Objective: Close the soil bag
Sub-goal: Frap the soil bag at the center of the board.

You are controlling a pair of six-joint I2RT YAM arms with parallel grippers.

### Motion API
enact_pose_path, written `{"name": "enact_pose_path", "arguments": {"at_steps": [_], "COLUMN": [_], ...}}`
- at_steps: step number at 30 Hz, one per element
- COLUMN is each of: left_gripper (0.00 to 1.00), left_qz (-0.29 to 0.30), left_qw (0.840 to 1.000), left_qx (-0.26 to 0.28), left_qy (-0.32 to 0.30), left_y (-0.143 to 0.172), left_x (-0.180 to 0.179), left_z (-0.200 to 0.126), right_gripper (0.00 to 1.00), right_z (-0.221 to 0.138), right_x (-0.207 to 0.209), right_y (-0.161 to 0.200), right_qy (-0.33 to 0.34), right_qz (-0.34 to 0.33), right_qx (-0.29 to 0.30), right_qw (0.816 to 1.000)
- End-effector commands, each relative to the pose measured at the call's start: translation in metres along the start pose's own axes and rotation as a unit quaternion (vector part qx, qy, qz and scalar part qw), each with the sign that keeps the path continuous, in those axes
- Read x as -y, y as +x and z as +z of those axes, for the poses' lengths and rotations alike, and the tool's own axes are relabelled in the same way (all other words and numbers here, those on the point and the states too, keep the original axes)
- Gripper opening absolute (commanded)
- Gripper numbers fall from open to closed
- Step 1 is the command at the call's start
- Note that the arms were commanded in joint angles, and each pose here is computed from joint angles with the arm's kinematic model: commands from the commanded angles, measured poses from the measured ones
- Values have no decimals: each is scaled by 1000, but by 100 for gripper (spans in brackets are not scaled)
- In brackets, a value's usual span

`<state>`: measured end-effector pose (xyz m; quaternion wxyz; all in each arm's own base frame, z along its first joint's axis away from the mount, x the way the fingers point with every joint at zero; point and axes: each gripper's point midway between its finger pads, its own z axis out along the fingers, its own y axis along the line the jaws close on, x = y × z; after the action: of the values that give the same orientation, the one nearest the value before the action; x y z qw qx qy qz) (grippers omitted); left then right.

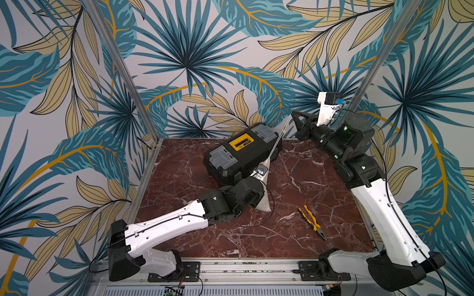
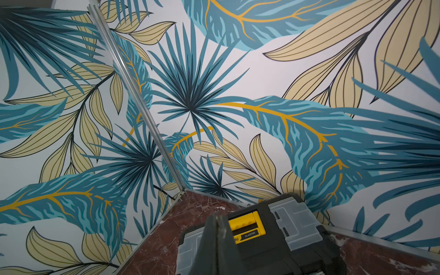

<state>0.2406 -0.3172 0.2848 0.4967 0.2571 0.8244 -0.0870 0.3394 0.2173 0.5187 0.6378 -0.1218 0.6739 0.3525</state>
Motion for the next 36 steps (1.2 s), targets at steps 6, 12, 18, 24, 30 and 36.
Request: {"name": "enact_pose_path", "arguments": {"at_steps": [6, 12, 18, 24, 30, 36], "left_gripper": [7, 42, 75, 89, 93, 90], "left_qz": [-82, -71, -55, -99, -83, -2], "left_qw": [995, 997, 998, 992, 989, 984], "left_qx": [-2, -4, 3, 73, 123, 145], "left_qy": [-63, -22, -41, -28, -3, 106], "left_y": [39, 52, 47, 17, -18, -58], "left_x": [-3, 19, -3, -58, -97, -59], "left_z": [-3, 12, -8, -35, -37, -5], "right_gripper": [0, 0, 0, 0, 0, 0], "right_z": [-12, -22, -30, -32, -23, 1], "right_x": [-5, 14, 17, 10, -7, -26], "right_y": [-14, 32, 50, 52, 34, 36], "right_qy": [-65, -68, -68, -86, -147, -243], "right_qz": [16, 37, 40, 45, 19, 39], "right_qx": [62, 26, 4, -4, 25, -1], "right_qw": [996, 997, 997, 995, 989, 969]}}
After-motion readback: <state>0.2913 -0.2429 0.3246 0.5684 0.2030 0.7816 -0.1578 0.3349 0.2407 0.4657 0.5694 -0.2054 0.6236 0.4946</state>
